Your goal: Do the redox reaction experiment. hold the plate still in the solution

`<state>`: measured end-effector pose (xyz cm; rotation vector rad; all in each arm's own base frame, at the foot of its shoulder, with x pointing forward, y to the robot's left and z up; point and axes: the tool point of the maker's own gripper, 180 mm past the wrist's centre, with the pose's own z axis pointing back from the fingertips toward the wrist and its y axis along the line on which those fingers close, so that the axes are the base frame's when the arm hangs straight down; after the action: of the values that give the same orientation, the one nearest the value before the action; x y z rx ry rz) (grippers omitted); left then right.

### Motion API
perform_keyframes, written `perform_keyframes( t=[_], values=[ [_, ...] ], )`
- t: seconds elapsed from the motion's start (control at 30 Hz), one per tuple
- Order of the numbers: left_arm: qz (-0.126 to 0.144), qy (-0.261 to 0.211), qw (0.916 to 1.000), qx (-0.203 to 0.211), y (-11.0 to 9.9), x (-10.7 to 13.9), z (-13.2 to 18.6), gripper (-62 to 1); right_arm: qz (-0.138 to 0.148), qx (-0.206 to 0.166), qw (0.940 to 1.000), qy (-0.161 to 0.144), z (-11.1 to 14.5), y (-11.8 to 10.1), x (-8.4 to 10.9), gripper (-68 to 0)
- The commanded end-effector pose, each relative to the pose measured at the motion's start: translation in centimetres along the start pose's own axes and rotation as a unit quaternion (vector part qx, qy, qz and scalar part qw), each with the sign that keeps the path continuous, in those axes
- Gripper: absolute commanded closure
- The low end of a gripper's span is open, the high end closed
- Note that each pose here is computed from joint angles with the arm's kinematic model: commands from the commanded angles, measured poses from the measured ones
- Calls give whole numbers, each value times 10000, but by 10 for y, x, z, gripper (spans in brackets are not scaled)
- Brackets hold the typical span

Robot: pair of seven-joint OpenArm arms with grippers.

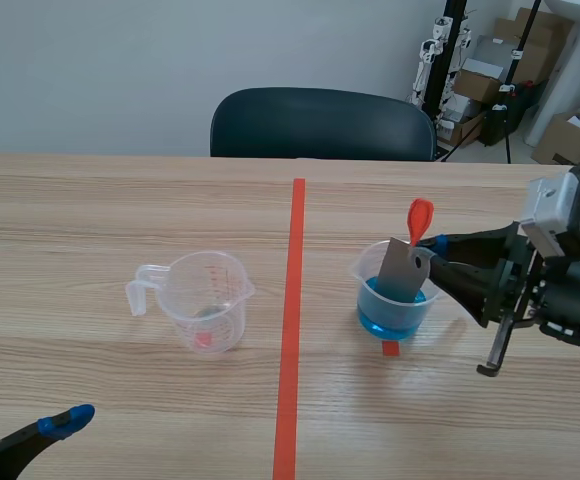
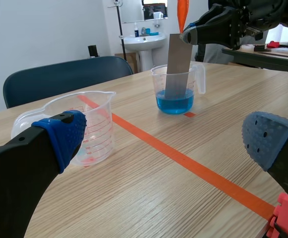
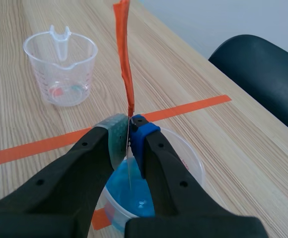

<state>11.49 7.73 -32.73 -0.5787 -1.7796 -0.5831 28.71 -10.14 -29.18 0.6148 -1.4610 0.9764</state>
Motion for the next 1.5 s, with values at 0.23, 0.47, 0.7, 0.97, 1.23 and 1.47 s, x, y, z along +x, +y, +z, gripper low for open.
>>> perform_keyframes(
  t=[0.23,0.47,0.7,0.97,1.23,1.47],
  values=[
    [-54,-200,9998,34,3,7,-5,-623,29,-99,9997,-227,0,-8,11,-6],
    [-54,-200,9998,34,3,7,-5,-623,30,-97,9997,-224,0,-8,11,-6],
    [-54,-200,9998,34,3,7,-5,-623,30,-97,9997,-224,0,-8,11,-6],
    [-54,-200,9998,34,3,7,-5,-623,16,-115,9997,-235,0,-9,11,-6],
    [-54,-200,9998,34,3,7,-5,-623,-210,-403,9983,-369,1,-20,16,-6],
    [-54,-200,9998,34,3,7,-5,-623,-302,-509,9978,-299,2,-24,14,-6]
  ],
)
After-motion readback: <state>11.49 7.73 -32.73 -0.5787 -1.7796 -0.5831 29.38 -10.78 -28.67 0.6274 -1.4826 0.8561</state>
